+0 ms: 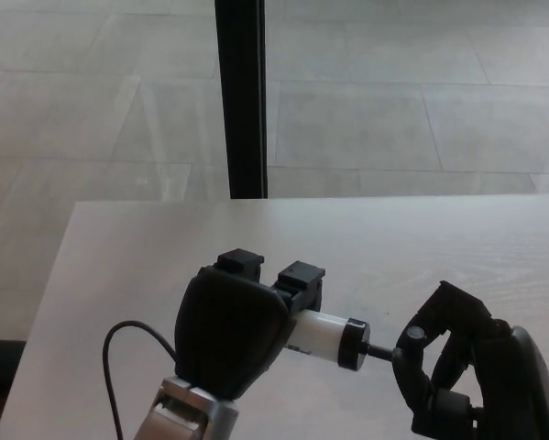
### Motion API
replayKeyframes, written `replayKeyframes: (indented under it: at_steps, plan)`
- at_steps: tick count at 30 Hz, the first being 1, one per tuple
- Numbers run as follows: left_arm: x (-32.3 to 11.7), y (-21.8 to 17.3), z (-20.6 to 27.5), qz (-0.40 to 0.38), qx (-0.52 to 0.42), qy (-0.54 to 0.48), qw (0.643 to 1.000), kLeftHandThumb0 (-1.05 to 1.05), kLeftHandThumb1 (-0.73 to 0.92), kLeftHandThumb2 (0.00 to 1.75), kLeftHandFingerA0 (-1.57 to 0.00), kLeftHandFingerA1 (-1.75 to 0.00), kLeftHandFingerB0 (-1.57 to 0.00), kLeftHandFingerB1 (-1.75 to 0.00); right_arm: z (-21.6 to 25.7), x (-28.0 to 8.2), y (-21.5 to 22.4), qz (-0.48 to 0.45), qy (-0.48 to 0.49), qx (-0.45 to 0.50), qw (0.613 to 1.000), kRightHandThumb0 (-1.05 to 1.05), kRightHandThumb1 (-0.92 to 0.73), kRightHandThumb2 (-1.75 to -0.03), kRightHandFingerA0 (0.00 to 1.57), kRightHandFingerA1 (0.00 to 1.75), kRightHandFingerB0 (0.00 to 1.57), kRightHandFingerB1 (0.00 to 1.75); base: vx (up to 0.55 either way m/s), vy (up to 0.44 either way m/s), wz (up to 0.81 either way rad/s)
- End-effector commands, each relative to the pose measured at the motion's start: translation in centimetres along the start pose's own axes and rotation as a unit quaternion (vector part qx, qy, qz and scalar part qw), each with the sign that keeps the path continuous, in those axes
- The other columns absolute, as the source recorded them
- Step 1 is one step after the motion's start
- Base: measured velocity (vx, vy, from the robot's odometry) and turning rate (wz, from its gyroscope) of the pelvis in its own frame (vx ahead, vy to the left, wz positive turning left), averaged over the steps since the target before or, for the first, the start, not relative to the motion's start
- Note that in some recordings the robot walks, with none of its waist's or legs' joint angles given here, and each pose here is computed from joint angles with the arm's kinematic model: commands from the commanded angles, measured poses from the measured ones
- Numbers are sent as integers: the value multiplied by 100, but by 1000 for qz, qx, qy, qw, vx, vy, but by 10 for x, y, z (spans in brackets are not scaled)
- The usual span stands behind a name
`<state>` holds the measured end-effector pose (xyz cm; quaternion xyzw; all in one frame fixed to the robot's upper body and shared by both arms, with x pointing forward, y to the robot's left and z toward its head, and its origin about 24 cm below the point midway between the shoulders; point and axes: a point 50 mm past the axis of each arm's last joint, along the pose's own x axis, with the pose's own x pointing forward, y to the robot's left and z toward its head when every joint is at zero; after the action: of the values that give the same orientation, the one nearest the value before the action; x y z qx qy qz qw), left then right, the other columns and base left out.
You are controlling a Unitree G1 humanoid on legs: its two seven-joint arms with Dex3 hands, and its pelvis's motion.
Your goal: The robot uses its left hand to lift the air pump kept on the middle of the desk and use the right hand to pull out the handle
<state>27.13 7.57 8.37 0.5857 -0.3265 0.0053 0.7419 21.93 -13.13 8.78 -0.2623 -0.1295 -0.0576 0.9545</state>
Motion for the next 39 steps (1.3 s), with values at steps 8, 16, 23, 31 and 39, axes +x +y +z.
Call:
replayKeyframes:
  at_steps: [8,16,23,31,39]
  plan:
    - [5,13,-18,16,13,18,1000,-9,43,132,-88,-175,-79,-148,-5,-1,-5,-21,-1,-9,1000,-35,-57,-116,91,175,70,168,0,0,0]
    - [0,15,-26,15,40,15,999,-11,45,122,-86,-175,-74,-150,-4,1,-9,-28,-7,-5,1000,-34,-59,-112,91,175,71,165,0,0,0]
    - [-10,11,-27,-12,16,30,999,-12,53,113,-78,-175,-67,-156,-4,3,-12,-36,-4,1,999,-33,-58,-113,90,175,72,166,0,0,0]
    - [-21,7,-33,-25,21,37,999,-12,50,114,-80,-175,-68,-152,-3,6,-19,-47,-9,-2,999,-33,-59,-111,92,175,76,162,0,0,0]
    - [-34,6,-41,-50,25,53,997,-12,55,108,-74,-175,-61,-156,-5,7,-23,-55,-8,-8,998,-33,-55,-114,92,175,75,161,0,0,0]
